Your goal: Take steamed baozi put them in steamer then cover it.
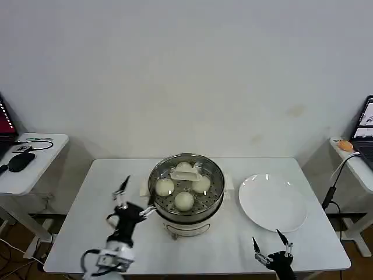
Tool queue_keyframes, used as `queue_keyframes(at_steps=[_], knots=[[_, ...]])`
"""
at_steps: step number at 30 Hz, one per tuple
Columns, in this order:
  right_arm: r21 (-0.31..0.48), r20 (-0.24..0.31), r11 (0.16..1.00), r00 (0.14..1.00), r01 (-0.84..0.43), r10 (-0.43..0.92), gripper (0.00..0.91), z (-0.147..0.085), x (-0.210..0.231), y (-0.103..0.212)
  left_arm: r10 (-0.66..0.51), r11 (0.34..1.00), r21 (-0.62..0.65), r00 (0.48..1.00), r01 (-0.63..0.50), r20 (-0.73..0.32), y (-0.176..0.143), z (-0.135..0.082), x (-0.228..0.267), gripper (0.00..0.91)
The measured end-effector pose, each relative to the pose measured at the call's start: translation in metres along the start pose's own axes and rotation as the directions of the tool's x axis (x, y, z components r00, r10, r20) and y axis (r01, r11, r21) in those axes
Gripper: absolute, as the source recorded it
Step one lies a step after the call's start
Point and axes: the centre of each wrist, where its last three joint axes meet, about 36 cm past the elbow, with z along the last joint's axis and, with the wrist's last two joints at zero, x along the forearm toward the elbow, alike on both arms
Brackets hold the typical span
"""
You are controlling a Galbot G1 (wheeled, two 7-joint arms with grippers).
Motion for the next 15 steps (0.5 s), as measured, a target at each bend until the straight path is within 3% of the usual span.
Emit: queue_keyframes(at_steps=[7, 15], knots=[[-0.029, -0.016, 1.000, 1.000, 0.005, -0.005, 0.907, -0.018, 0.010, -0.002, -0.061, 0.969, 0.234, 0.993, 0.084, -0.104, 0.006, 0.037, 0.037, 0.907], [-0.077, -0.054, 0.997, 0.998, 0.007, -0.011, 0.907, -0.035, 0.019, -0.002, -0.092, 0.936, 0.319, 0.978, 0.148, -0.186, 0.002, 0.065, 0.071, 0.907]])
